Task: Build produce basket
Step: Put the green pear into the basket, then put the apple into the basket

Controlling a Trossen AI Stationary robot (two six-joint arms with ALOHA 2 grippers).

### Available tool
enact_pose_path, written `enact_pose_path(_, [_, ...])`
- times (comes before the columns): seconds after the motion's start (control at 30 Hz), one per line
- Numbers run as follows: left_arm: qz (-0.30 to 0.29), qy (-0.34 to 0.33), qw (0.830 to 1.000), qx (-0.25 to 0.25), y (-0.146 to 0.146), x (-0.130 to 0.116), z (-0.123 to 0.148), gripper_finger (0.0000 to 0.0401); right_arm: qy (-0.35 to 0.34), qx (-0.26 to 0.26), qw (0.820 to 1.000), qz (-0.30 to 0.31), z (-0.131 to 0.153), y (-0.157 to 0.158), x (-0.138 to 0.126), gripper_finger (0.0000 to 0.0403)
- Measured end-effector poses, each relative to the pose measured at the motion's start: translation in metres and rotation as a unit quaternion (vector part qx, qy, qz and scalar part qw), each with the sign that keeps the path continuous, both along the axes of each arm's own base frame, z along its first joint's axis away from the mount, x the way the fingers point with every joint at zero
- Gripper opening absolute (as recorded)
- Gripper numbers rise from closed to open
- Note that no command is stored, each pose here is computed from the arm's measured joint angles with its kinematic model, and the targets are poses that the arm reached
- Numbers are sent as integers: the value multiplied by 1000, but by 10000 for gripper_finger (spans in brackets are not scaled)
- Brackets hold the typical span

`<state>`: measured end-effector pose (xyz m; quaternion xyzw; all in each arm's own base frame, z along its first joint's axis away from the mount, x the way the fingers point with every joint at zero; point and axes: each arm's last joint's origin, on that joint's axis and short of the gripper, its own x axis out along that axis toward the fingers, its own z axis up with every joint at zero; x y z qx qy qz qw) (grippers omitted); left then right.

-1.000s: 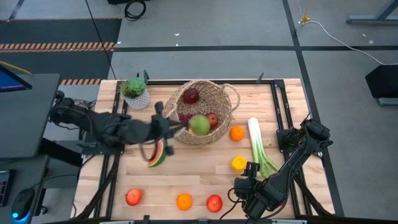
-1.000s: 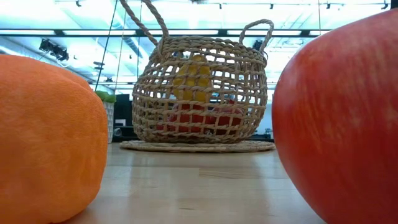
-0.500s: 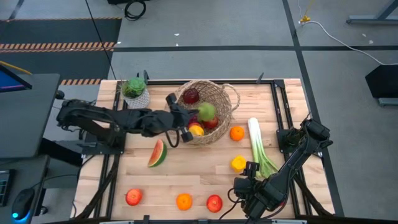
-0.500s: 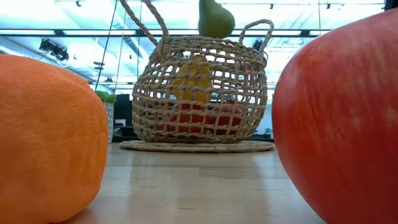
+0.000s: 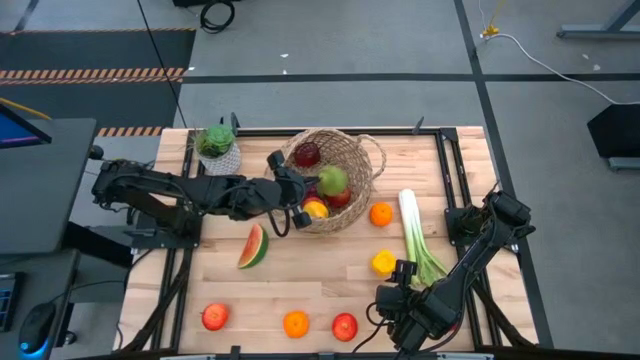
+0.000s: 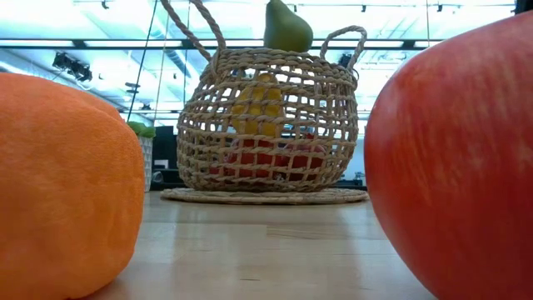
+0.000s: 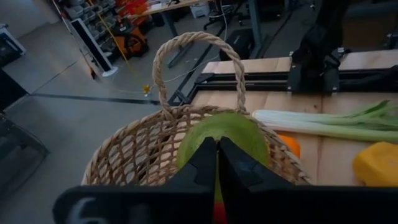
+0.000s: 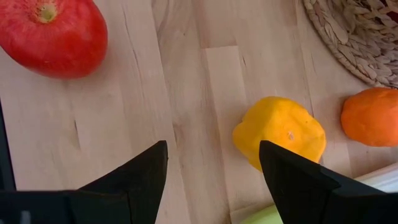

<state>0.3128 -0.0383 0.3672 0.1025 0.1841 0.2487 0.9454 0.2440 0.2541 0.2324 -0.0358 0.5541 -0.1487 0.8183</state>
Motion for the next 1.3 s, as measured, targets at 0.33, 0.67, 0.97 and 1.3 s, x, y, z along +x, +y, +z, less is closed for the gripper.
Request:
enact_pose_path(0.33, [29,-3,999,-16,6,-1,-2,88,0,0,1000,0,0,0,0,259])
enact_pose_path(0.67, [22,-10,1000,-15,2,-1,-1,154,0,0,1000,1,0,0,0,259])
enact_pose_path(0.97, [-75,-37,996,31,-46,-9,12,157,1,-4,1000,7,0,0,0,259])
enact_pose_path(1.3, [-161,7,986,-36,-111,-43,-3,155,1,-4,1000,8,0,0,0,259])
